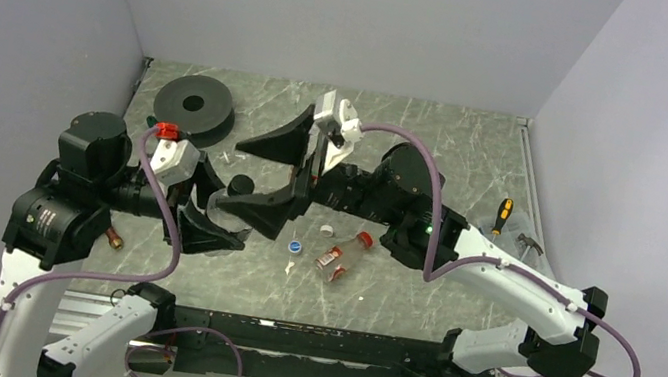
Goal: Unscrew the bottle caps
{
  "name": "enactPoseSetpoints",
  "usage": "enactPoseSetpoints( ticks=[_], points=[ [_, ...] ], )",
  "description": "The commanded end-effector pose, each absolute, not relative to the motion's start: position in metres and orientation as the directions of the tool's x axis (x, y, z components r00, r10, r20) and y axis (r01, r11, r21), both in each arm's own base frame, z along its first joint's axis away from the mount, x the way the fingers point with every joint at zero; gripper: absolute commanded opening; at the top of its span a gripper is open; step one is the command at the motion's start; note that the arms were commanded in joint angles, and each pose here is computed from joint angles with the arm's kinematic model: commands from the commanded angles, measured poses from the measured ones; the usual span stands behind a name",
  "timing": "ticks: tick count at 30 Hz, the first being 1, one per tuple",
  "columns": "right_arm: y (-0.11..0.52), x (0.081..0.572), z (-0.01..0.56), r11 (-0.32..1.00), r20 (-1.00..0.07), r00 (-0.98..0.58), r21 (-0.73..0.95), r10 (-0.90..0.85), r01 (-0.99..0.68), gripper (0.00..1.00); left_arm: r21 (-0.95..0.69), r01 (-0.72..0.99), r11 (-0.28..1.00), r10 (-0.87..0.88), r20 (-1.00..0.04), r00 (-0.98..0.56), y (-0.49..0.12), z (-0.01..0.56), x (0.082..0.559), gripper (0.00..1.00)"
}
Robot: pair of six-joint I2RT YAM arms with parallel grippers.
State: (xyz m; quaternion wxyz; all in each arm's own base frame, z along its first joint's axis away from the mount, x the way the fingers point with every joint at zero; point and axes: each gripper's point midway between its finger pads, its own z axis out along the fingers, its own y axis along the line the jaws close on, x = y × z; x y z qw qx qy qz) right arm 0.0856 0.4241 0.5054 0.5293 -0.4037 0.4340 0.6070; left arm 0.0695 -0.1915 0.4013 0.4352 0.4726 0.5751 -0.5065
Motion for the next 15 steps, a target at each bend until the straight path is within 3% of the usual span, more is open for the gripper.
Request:
enactPoseSetpoints(
  ticks=[1,5,9,15],
  points=[
    [0.39,0.141,0.534,0.262,-0.904,-0.094,0.219,0.416,-0.94,1.0,-0.045,0.985,0.167,0.129,-0.989,-0.068,-0.185,0.397,0.09,0.32],
    [0.378,0.159,0.543,0.371,-0.879,-0.121,0.315,0.462,-0.873,1.0,0.065,0.931,0.359,0.194,-0.981,-0.006,-0.171,0.38,0.129,0.32],
    [0.399,0.175,0.52,0.531,-0.922,-0.161,0.338,0.352,-0.777,1.0,0.166,0.849,0.503,0.23,-0.972,0.053,-0.156,0.376,0.162,0.33],
    [0.421,0.182,0.504,0.601,-0.938,-0.191,0.332,0.288,-0.727,0.93,0.181,0.793,0.581,0.256,-0.966,0.033,-0.146,0.37,0.18,0.31]
  ],
)
